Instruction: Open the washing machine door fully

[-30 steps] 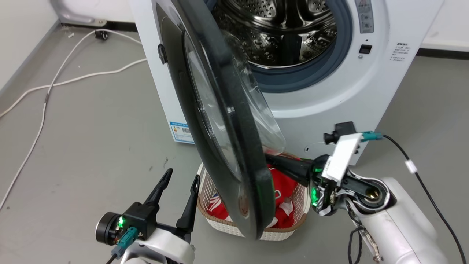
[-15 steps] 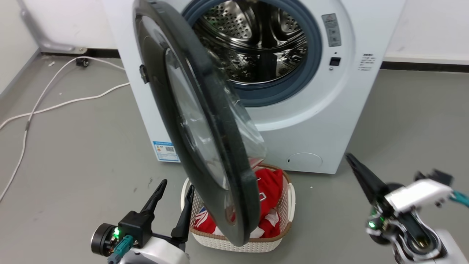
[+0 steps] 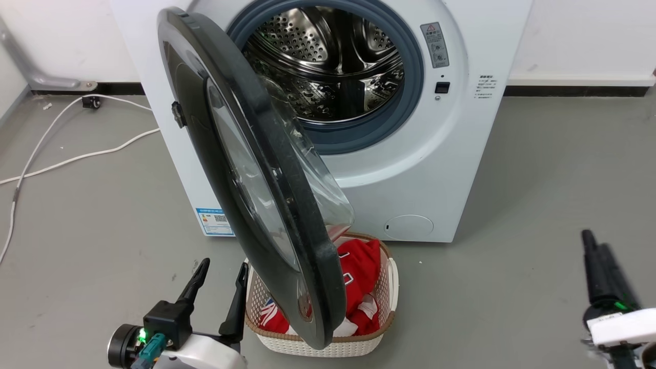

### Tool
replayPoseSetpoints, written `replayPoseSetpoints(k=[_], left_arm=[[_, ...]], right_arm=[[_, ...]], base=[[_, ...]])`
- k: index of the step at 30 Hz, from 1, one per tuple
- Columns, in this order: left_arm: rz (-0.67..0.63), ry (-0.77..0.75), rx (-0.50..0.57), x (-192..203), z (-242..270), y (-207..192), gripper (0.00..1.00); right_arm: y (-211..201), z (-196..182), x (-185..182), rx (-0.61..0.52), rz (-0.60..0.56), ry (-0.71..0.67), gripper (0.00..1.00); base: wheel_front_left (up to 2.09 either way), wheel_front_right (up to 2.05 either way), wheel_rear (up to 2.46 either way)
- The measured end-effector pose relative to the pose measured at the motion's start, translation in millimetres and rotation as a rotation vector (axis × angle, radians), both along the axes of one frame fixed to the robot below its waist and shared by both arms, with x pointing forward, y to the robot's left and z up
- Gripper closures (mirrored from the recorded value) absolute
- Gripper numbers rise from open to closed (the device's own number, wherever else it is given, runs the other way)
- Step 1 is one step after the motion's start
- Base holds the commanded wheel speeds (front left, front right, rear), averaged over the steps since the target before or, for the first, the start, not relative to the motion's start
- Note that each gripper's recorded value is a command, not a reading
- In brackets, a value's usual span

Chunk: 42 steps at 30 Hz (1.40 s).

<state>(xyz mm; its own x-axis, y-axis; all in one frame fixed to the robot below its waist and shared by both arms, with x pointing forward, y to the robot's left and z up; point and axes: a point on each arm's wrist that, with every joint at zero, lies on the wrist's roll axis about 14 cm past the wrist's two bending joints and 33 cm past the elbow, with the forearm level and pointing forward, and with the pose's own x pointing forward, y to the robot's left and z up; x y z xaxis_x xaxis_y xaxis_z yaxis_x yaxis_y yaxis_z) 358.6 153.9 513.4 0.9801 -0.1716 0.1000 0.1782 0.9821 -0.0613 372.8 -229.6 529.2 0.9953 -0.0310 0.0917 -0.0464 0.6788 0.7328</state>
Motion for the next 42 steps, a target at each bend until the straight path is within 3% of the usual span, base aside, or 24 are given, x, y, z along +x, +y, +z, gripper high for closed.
replayPoseSetpoints(k=[2, 9, 14, 25, 42], left_arm=[[0.009, 0.001, 0.001, 1, 0, 2, 0.0], [0.036, 0.004, 0.014, 3, -1, 12, 0.0], [0.041, 0.004, 0.021, 3, -1, 15, 0.0], [0.047, 0.008, 0.024, 1, -2, 16, 0.0], [0.038, 0.016, 0.029, 0, -5, 13, 0.0]], right_arm=[[-11, 11, -2, -0.168, -0.037, -0.041, 0.0], [-6, 51, -7, -0.535, -0.088, -0.137, 0.0], [17, 50, -16, -0.665, -0.058, -0.104, 0.0], [58, 11, -29, -0.729, 0.056, -0.027, 0.0], [53, -1, -31, -0.731, 0.045, 0.002, 0.0]], base=[[0.0, 0.0, 0.0], [0.0, 0.0, 0.0], [0.0, 0.0, 0.0], [0.0, 0.0, 0.0], [0.0, 0.0, 0.0]])
